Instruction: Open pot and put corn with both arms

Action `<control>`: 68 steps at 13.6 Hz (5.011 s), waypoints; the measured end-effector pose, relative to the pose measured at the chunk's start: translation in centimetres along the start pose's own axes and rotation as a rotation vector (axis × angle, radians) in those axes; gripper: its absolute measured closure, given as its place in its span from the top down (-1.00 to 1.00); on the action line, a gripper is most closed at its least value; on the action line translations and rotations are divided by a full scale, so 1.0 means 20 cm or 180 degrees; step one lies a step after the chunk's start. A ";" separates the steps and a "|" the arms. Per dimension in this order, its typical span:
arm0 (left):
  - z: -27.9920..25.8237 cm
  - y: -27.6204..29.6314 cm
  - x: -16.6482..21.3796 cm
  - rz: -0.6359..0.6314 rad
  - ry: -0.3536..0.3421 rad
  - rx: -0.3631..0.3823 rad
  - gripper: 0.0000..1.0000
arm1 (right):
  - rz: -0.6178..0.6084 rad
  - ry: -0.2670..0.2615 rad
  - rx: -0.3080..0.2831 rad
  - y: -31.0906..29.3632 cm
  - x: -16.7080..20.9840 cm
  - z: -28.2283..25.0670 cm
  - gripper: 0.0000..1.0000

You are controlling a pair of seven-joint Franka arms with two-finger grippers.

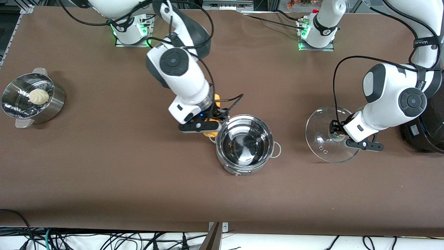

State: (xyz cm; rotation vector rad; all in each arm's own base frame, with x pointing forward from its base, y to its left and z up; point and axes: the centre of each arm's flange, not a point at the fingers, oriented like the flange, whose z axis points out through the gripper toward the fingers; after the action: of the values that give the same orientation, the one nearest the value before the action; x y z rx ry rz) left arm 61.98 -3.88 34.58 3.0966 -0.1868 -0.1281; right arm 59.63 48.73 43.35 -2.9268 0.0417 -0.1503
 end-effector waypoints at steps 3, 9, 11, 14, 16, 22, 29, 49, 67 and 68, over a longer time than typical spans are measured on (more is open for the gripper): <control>0.21 -0.08 -0.09 -0.0061 -0.0026 0.0014 0.00 | -0.0008 0.0133 -0.0013 -0.20 -0.08 0.19 -0.88; 0.52 -0.20 -0.23 -0.0028 -0.0059 0.0036 0.00 | 0.0013 0.0402 0.0317 -0.33 -0.09 0.35 -0.88; 0.63 -0.23 -0.23 -0.0063 -0.0077 0.0053 0.00 | 0.0015 0.0441 0.0359 -0.33 -0.09 0.36 -0.88; 0.68 -0.26 -0.22 -0.0051 -0.0080 0.0064 0.00 | 0.0005 0.0445 0.0367 -0.33 -0.09 0.40 -0.81; 0.69 -0.26 -0.22 -0.0051 -0.0079 0.0064 0.00 | -0.0122 0.0424 0.0334 -0.31 -0.09 0.50 -0.71; 0.40 -0.33 -0.23 -0.0146 0.0102 0.0050 1.00 | -0.0241 0.0370 0.0275 -0.28 -0.10 0.67 -0.60; -0.05 -0.32 -0.44 -0.0179 0.0481 0.0014 1.00 | -0.0260 0.0399 0.0240 -0.27 -0.09 0.67 0.81; -1.20 -0.35 -0.62 -0.0251 0.0187 0.0068 1.00 | 0.0338 -0.0467 -0.0949 1.20 0.54 -0.59 1.00; -1.18 -0.31 -0.61 -0.0319 0.0121 0.0064 1.00 | 0.0593 -0.0624 -0.0841 2.18 0.03 -1.31 1.00; -1.18 -0.31 -0.61 -0.0319 0.0118 0.0064 1.00 | 0.0474 -0.0661 -0.0831 2.18 0.01 -1.29 1.00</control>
State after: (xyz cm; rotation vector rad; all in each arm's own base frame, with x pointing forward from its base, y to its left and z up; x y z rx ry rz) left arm 52.54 4.44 58.81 3.1259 -0.0317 -0.0720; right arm 56.30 0.71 59.36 -3.1650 0.2650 0.1973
